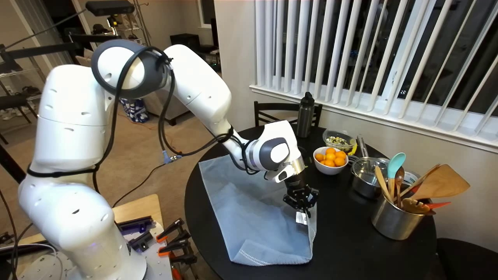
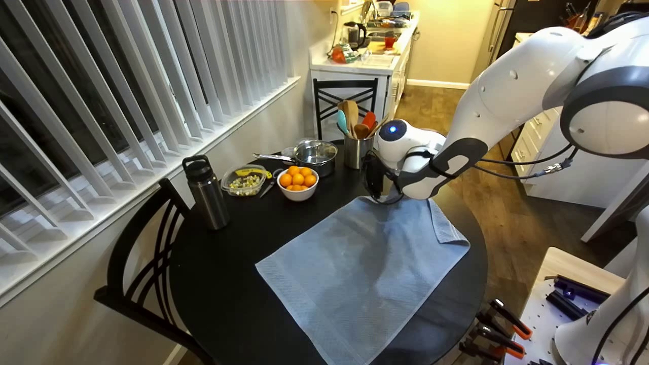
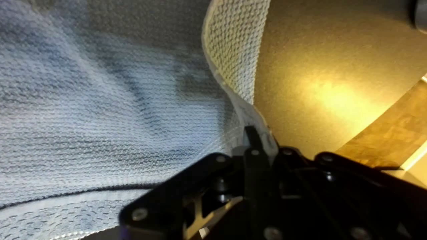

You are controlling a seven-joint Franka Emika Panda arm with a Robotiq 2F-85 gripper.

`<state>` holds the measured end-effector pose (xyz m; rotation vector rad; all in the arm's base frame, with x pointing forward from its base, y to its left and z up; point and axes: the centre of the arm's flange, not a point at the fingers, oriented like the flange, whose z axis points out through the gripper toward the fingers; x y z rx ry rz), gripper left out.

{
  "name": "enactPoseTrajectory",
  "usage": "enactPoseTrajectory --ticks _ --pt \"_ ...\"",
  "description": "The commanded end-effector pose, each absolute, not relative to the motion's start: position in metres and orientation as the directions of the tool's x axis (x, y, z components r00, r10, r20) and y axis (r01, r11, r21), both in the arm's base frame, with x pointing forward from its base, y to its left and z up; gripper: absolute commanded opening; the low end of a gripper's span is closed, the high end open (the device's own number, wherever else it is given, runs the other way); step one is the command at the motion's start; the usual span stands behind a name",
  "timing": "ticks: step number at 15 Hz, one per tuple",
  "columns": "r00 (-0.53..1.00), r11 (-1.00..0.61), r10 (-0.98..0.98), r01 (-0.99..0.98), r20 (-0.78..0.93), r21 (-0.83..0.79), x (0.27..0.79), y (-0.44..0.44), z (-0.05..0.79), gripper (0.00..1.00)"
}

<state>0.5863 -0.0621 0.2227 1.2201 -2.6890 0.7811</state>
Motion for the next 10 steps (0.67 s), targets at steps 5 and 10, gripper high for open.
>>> enactPoseTrajectory --ticks 5,10 --pt "-0.697 0.558 -0.605 -0.716 0.384 -0.420 0.609 -0.085 0.206 0.03" --pt "-0.714 0.579 -0.577 -0.700 0.397 -0.418 0.615 -0.087 0.188 0.03"
